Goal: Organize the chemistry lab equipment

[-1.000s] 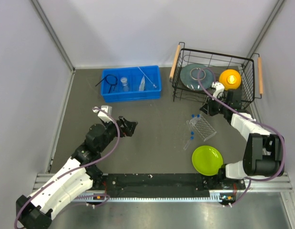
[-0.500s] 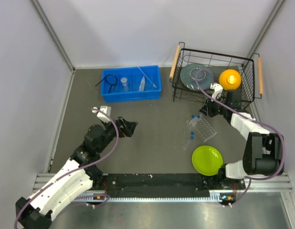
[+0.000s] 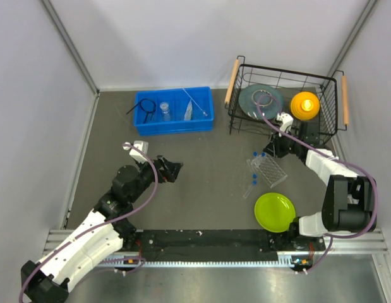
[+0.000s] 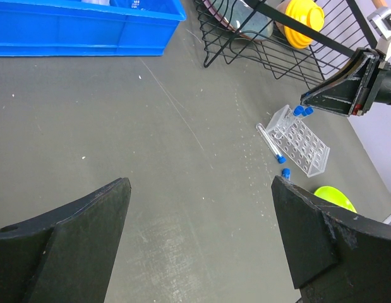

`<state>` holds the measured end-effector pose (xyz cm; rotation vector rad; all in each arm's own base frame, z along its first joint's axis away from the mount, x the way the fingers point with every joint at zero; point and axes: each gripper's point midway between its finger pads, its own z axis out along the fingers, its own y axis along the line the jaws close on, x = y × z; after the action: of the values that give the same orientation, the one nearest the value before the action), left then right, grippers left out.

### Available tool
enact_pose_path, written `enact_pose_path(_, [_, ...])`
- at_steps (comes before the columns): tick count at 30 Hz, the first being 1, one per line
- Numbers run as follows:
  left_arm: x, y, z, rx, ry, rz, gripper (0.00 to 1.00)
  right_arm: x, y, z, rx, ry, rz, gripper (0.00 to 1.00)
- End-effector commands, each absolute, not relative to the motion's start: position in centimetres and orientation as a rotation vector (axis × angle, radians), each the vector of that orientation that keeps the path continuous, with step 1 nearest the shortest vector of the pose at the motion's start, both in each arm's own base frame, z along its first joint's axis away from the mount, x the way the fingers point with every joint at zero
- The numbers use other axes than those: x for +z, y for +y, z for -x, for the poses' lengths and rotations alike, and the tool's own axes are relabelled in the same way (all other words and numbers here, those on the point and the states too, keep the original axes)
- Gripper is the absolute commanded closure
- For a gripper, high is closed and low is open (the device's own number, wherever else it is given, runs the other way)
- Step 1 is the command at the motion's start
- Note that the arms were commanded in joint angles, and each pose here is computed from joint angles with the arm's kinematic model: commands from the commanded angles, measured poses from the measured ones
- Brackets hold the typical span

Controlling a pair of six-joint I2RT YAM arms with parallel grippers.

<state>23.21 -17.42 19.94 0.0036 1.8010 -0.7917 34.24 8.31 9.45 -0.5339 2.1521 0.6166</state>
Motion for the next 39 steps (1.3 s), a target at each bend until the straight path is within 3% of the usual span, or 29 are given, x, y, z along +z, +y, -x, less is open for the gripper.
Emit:
enact_pose_path(1, [21.1, -17.6, -23.2, -0.822, 1.758, -0.013, 0.01, 13.0, 9.0, -35.1, 0.599, 2.034, 0.619, 0.76])
enact_pose_path(19, [21.1, -22.0, -21.8, -1.006, 1.821, -0.237, 0.02, 15.7, 8.7, -34.2, 0.585, 1.959, 0.638, 0.76])
enact_pose_path(25, [18.6, -25.9, -21.3, -1.112, 2.022, -0.362, 0.07, 17.8, 8.4, -33.3, 0.563, 1.899, 0.657, 0.71])
enact_pose_path(29, [14.9, -29.0, -20.7, -1.041, 2.222, -0.504, 0.10, 18.8, 8.0, -32.8, 0.544, 1.872, 0.658, 0.67])
enact_pose_path(39, [11.3, -38.4, -17.8, -0.908, 2.446, -0.885, 0.14, 20.0, 7.3, -32.3, 0.552, 1.835, 0.643, 0.64])
